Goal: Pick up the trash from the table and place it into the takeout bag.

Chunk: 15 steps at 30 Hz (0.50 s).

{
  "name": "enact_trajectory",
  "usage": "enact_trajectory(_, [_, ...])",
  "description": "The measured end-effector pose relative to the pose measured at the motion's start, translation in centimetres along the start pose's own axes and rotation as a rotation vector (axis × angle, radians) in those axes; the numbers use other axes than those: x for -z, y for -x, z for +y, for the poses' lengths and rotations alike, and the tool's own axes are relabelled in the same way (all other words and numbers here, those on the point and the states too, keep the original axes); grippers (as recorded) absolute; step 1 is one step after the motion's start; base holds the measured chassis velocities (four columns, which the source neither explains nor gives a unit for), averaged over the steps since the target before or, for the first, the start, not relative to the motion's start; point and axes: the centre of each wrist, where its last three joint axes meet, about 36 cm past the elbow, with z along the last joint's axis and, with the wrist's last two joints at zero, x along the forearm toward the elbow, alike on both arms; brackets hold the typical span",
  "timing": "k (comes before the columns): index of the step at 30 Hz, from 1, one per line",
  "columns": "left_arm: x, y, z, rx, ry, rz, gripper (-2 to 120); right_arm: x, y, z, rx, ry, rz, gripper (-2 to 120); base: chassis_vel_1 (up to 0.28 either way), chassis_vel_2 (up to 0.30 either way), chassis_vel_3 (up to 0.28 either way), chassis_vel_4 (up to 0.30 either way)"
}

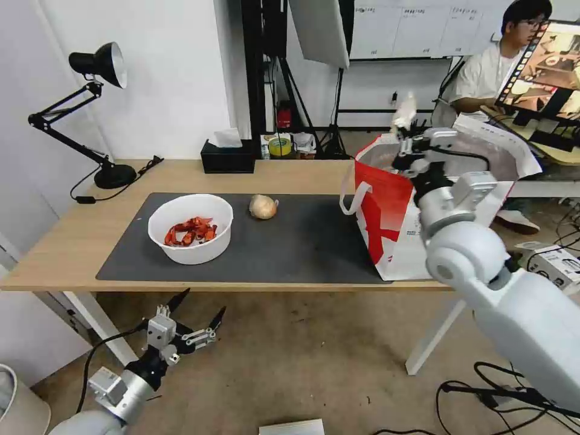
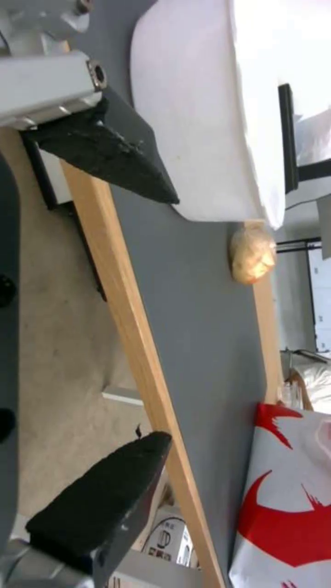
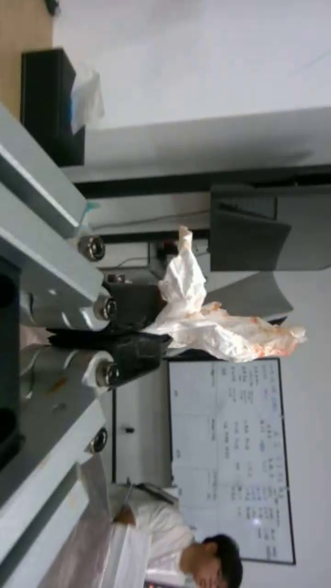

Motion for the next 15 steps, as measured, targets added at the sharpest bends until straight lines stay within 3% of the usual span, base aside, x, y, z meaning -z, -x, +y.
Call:
enact_trajectory(12, [0.3, 0.4, 0.0, -0.014, 0.005, -0.009, 100, -1.8, 0.2, -2.4, -0.093, -0.032, 0.059, 0, 0.000, 0.000, 0.000, 0.000])
enact_trajectory(15, [0.3, 0.4, 0.0, -0.019, 0.008, -0.008, 100, -1.7, 0.1, -2.7, -0.106, -0.042, 0.067, 7, 0.000, 0.000, 0.000, 0.000])
